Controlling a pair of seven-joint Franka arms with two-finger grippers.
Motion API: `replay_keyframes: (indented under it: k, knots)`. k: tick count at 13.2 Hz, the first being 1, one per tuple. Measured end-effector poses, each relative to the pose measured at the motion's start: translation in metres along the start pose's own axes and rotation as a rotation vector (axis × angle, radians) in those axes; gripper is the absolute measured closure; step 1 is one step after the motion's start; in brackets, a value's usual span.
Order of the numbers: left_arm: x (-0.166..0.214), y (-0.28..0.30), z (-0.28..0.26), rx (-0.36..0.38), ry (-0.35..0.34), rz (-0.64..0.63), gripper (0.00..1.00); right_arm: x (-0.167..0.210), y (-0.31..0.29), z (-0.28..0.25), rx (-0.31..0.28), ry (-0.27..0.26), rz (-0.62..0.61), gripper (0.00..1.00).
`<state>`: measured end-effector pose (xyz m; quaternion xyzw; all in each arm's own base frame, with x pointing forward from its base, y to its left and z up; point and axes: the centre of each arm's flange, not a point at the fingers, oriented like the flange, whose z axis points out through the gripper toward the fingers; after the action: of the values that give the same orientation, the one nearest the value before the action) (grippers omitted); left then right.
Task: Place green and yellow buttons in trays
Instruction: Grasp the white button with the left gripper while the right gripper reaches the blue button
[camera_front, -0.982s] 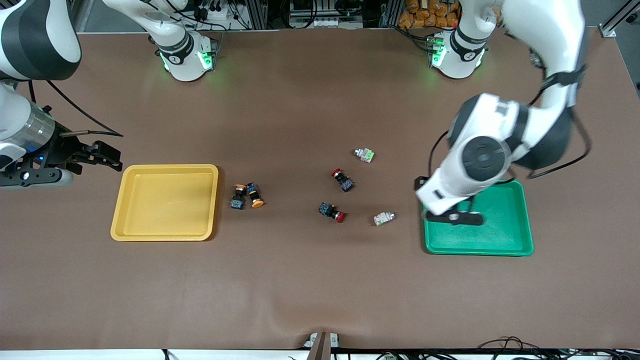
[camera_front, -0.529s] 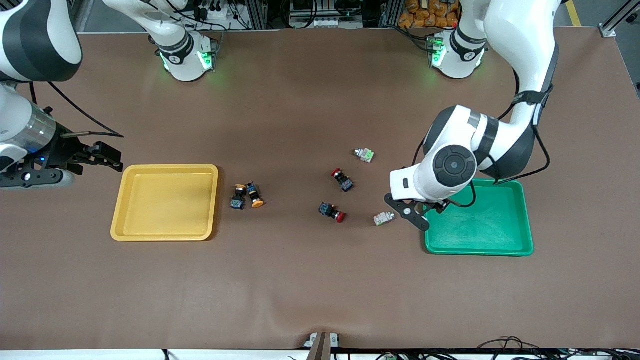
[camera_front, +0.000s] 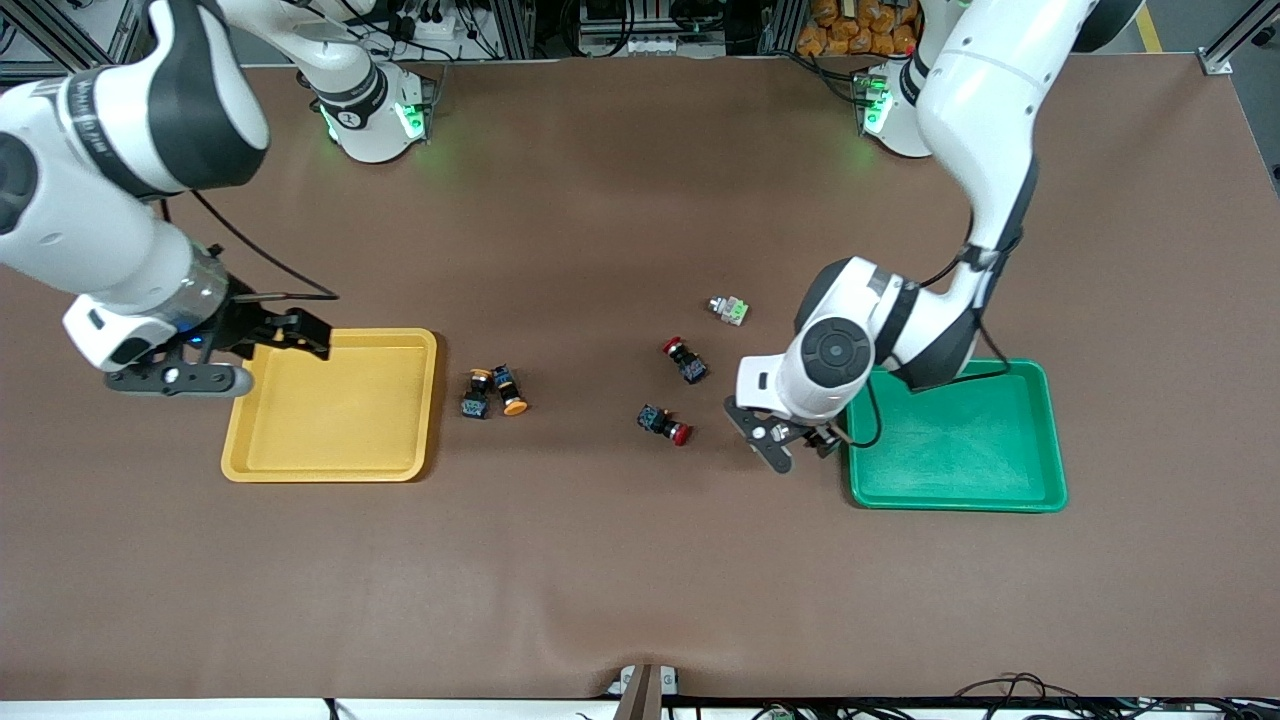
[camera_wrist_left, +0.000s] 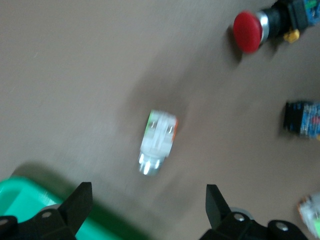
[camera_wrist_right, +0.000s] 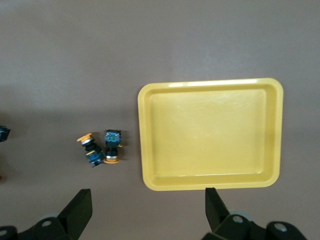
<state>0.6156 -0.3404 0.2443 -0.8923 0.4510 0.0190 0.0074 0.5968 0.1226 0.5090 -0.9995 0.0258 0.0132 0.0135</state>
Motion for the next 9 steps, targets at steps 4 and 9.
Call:
replay_keyframes:
  k: [4, 9]
  knots:
    - [0.011, 0.017, 0.037, 0.040, 0.006, -0.032, 0.00, -0.008, -0.055, 0.020, -0.002, -0.010, 0.073, 0.00]
    - [0.013, 0.014, 0.055, 0.053, 0.017, -0.058, 0.00, 0.005, -0.065, 0.059, 0.002, -0.013, 0.078, 0.00]
